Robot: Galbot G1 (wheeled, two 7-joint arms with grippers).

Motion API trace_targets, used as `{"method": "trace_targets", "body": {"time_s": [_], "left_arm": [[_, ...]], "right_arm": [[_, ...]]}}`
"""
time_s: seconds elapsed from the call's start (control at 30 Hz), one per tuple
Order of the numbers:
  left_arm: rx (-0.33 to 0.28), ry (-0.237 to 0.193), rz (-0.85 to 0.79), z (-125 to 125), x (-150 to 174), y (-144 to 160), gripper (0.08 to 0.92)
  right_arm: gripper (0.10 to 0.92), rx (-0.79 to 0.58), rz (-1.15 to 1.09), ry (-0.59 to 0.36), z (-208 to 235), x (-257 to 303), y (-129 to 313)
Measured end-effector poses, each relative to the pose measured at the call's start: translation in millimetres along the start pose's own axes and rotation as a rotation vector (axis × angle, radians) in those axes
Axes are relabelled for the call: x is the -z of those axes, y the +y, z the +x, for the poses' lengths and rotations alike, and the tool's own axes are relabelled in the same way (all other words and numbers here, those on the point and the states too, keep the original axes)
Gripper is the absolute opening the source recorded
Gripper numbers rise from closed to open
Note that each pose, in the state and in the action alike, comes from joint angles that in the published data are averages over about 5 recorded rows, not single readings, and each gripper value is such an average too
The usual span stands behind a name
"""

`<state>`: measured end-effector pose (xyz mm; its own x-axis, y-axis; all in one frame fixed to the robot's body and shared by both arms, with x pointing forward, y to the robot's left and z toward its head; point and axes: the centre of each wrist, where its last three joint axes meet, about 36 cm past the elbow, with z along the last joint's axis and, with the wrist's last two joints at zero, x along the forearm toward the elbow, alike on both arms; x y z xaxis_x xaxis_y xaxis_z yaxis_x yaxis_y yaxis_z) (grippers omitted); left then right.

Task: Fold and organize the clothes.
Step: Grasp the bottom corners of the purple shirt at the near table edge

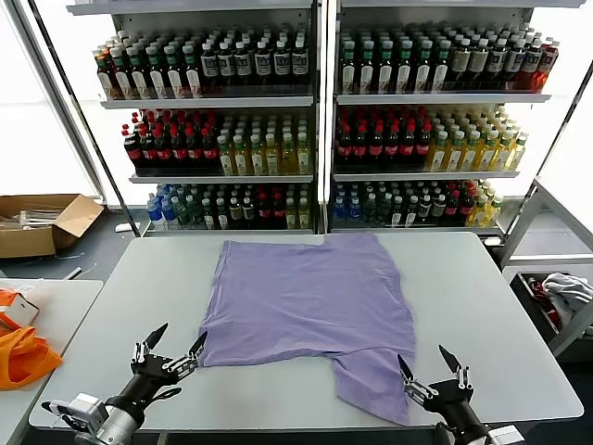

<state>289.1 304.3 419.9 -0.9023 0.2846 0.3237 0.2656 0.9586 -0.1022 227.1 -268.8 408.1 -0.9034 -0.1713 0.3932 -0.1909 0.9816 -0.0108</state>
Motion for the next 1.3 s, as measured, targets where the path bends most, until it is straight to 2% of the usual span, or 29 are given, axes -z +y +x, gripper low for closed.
{"method": "trace_targets", "body": {"time_s": [0.27,0.57,0.67,0.87,1.07,1.3], "left_arm": [[-0.012,0.068,0.023,-14,-12,-5,0.823],[0.007,0.114,0.053,-29,-28,-1,0.822],[0.016,0.129,0.062,-32,-33,2,0.792],[0.022,0.15,0.068,-33,-43,5,0.627],[0.02,0.145,0.088,-32,-49,6,0.454],[0.013,0.13,0.103,-34,-53,5,0.254]], "right_arm": [[0.799,0.001,-0.002,0.057,2,-8,12],[0.556,0.001,-0.01,0.1,1,-21,24],[0.47,0.005,-0.013,0.106,2,-24,29],[0.296,0.016,-0.018,0.116,2,-29,35],[0.134,0.026,-0.021,0.125,5,-34,38],[0.106,0.055,-0.036,0.1,10,-34,40]]}}
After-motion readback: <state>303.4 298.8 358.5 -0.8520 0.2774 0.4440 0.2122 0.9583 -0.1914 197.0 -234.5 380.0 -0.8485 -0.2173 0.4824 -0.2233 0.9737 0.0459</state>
